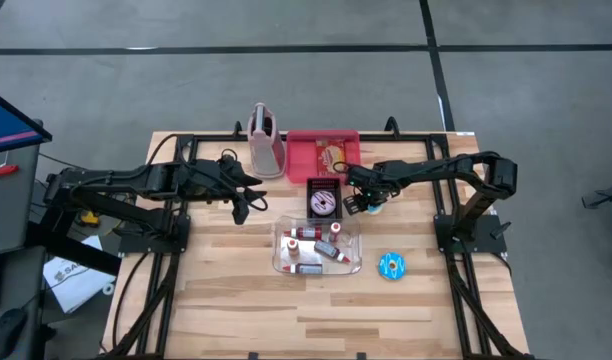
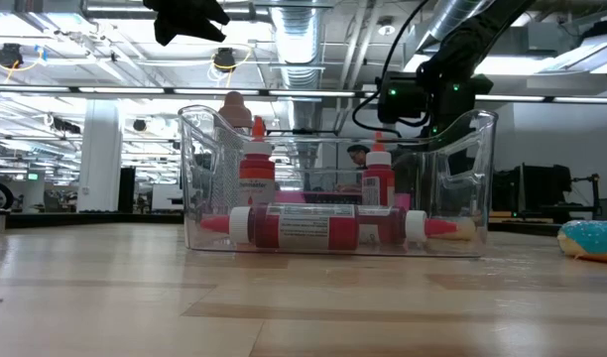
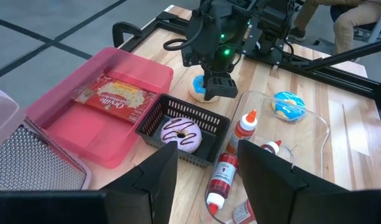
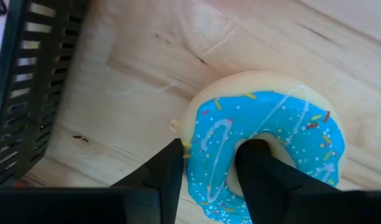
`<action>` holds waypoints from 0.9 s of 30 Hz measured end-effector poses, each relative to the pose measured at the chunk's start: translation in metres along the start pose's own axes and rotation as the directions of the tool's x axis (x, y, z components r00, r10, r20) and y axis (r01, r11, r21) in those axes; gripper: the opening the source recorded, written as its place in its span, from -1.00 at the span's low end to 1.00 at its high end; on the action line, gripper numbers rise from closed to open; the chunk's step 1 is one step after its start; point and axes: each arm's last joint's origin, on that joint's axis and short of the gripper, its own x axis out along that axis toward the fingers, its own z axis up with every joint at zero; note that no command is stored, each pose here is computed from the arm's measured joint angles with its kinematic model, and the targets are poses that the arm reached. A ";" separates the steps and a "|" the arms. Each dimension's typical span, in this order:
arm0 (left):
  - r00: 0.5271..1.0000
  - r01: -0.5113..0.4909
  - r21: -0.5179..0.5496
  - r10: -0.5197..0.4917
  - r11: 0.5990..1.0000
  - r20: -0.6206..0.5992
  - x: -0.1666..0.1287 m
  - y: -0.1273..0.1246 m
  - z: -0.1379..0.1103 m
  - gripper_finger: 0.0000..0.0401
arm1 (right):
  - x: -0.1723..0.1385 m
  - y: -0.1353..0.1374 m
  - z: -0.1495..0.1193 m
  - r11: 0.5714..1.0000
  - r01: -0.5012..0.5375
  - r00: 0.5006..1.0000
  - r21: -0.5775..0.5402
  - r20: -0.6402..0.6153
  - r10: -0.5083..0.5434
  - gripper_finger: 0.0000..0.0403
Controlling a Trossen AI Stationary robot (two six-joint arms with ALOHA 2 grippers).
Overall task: Pick & Place Food Item
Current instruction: Put the light blue donut into the black bin
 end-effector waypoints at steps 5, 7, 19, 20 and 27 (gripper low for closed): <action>1.000 0.000 0.000 0.000 1.000 0.000 0.000 0.000 0.000 -0.18 | -0.004 0.004 0.003 1.000 -0.011 1.000 0.005 0.010 0.011 -0.33; 1.000 0.000 0.000 0.000 1.000 0.000 0.000 0.000 0.000 -0.18 | -0.007 0.008 0.004 1.000 -0.024 1.000 0.001 0.020 0.024 -0.34; 1.000 0.000 0.000 0.000 1.000 0.000 0.000 0.000 0.000 -0.18 | -0.045 0.028 0.026 0.998 -0.034 0.994 -0.050 0.099 0.039 -0.34; 1.000 0.000 0.000 0.000 1.000 0.000 0.000 0.000 0.000 -0.18 | -0.050 0.031 0.029 0.998 -0.042 0.993 -0.057 0.111 0.048 -0.34; 1.000 0.000 0.000 0.000 1.000 0.000 0.000 0.000 0.000 -0.18 | -0.078 0.051 0.038 0.988 -0.126 0.977 -0.093 0.162 0.140 -0.34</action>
